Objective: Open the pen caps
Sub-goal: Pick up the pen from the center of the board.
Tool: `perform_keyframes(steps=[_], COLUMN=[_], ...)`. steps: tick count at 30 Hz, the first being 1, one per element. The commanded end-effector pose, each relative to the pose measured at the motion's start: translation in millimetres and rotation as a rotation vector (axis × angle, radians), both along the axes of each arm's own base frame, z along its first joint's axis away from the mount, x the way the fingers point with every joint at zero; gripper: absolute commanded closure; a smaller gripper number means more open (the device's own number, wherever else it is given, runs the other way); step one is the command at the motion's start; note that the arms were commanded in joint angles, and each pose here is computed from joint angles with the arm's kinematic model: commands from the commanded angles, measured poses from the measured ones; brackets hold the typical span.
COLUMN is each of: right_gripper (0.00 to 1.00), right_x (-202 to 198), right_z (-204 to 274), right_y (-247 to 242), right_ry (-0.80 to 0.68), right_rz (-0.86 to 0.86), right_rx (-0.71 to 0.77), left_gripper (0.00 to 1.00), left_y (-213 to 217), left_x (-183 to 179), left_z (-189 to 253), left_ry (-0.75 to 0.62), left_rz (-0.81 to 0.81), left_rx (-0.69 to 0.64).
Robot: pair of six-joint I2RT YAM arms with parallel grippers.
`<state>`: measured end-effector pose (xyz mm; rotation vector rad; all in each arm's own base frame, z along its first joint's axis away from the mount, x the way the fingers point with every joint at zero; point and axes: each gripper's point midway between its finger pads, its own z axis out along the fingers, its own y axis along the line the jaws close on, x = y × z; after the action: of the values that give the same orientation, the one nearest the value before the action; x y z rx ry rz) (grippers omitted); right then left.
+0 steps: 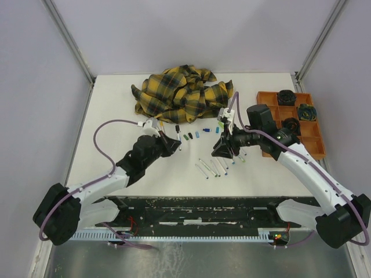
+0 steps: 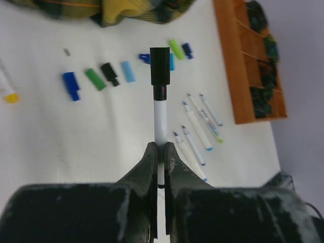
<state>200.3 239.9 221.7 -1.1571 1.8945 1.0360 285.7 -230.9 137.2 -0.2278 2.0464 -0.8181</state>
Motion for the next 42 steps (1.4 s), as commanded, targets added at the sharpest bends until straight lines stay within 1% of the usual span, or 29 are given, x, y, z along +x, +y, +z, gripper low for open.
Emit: perform_keyframes(steps=[1,5,8,13,16,17,23,26,31,33,37,42], right_gripper=[0.57,0.57,0.56,0.49,0.48,0.47,0.45,0.41,0.38,0.37,0.33,0.31], right_x=[-7.6,-8.8,-8.2,-4.4,-2.2,-1.9,-3.4,-4.1,-4.0,-4.2,-4.6,-7.2], right_z=[25.2,31.8,38.1,53.7,60.2,62.1,78.1,88.1,92.7,92.9,91.3,88.2], right_y=[7.2,8.8,9.5,10.5,12.1,12.9,16.2,16.2,15.9,15.8,15.9,17.5], right_ry=[-0.024,0.013,0.041,0.119,0.166,0.160,0.101,0.073,0.097,0.105,0.118,0.121], right_rz=[0.061,0.063,0.063,0.067,0.061,0.063,0.063,0.059,0.038,0.034,0.026,0.033], right_rx=[0.114,0.158,0.202,0.320,0.382,0.399,0.552,0.612,0.645,0.650,0.656,0.652], left_gripper=[0.97,0.97,0.97,0.97,0.97,0.97,0.97,0.97,0.97,0.97,0.97,0.97], left_y=[-34.5,-48.1,-56.3,-68.9,-71.6,-72.6,-80.7,-85.5,-91.4,-93.5,-98.9,-105.4], left_x=[-24.0,-52.4,-68.9,-89.0,-95.8,-98.2,-107.4,-111.1,-112.7,-112.8,-114.1,-116.2], left_z=[100.5,125.4,137.6,153.6,158.1,159.7,167.9,170.7,169.7,169.0,170.2,171.2], left_ry=[-0.412,-0.552,-0.628,-0.726,-0.768,-0.782,-0.828,-0.842,-0.843,-0.841,-0.840,-0.839], left_rz=[-0.234,-0.343,-0.388,-0.407,-0.392,-0.392,-0.377,-0.382,-0.386,-0.389,-0.397,-0.407], left_rx=[-0.252,-0.328,-0.369,-0.400,-0.418,-0.426,-0.453,-0.453,-0.443,-0.442,-0.447,-0.456])
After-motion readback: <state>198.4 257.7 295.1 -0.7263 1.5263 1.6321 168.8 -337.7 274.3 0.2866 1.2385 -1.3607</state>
